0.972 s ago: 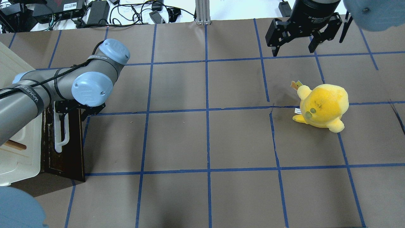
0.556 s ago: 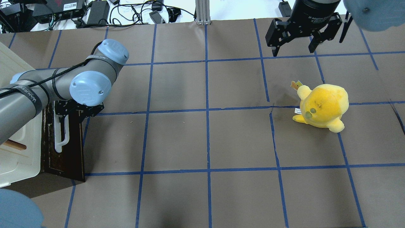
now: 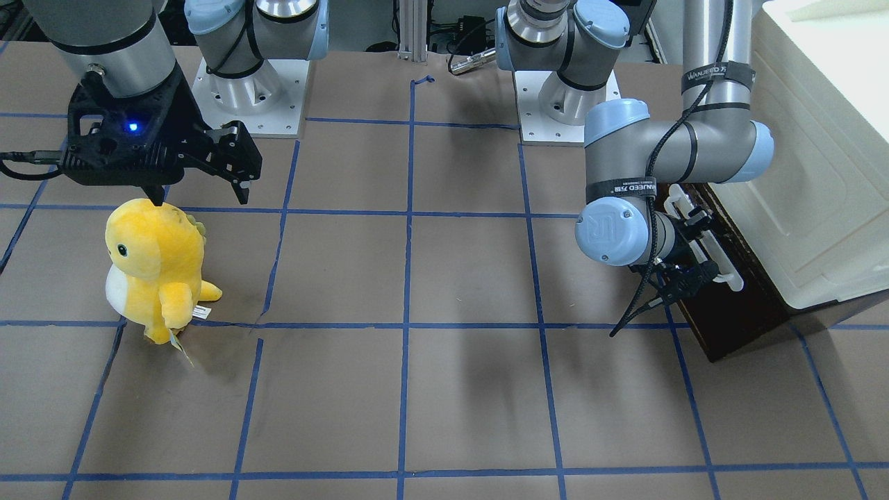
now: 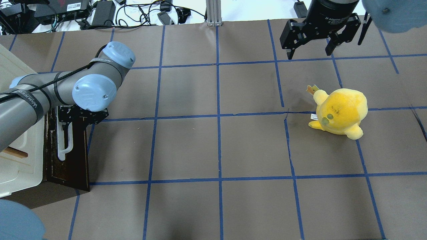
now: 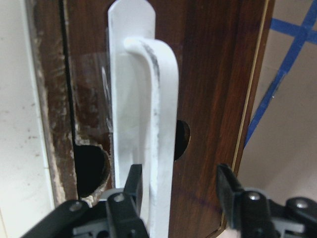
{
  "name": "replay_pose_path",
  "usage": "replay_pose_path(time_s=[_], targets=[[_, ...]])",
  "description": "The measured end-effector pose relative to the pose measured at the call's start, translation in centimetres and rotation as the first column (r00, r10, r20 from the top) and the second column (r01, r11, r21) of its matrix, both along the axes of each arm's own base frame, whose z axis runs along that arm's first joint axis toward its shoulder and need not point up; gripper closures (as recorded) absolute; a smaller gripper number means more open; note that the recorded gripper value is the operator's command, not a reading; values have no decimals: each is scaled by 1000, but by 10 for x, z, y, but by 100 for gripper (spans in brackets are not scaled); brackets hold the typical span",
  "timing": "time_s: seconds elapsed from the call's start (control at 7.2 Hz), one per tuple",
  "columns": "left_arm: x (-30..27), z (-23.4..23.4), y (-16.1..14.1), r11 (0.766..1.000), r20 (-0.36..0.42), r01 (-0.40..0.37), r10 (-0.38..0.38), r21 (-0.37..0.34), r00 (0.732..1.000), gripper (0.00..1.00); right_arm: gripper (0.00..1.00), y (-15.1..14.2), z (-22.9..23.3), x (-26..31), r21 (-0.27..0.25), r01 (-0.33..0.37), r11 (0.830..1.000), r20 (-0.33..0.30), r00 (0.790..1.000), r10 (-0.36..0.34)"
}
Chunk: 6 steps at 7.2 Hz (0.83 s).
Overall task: Pull drawer sideways
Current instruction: 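Close the left gripper on the white handle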
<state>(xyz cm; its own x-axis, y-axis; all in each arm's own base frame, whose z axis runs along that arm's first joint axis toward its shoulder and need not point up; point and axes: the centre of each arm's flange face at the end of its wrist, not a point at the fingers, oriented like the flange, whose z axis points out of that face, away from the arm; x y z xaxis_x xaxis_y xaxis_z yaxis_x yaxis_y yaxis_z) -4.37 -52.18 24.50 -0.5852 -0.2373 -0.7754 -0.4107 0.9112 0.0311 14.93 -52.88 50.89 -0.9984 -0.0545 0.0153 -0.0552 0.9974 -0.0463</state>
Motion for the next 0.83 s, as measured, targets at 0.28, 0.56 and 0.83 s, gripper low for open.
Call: replay_pose_path(time_s=[0.28,0.56,0.83], targets=[[2,0,1,1000,1,-1,1,8,1000,44,0,0,0,0,0,0,1000,0,1000,0],[6,0,1,1000,1,-9,9,17,1000,53,0,0,0,0,0,0,1000,0,1000,0],[7,-1,1,1000,-3,-14,14,16,1000,74,0,0,0,0,0,0,1000,0,1000,0]])
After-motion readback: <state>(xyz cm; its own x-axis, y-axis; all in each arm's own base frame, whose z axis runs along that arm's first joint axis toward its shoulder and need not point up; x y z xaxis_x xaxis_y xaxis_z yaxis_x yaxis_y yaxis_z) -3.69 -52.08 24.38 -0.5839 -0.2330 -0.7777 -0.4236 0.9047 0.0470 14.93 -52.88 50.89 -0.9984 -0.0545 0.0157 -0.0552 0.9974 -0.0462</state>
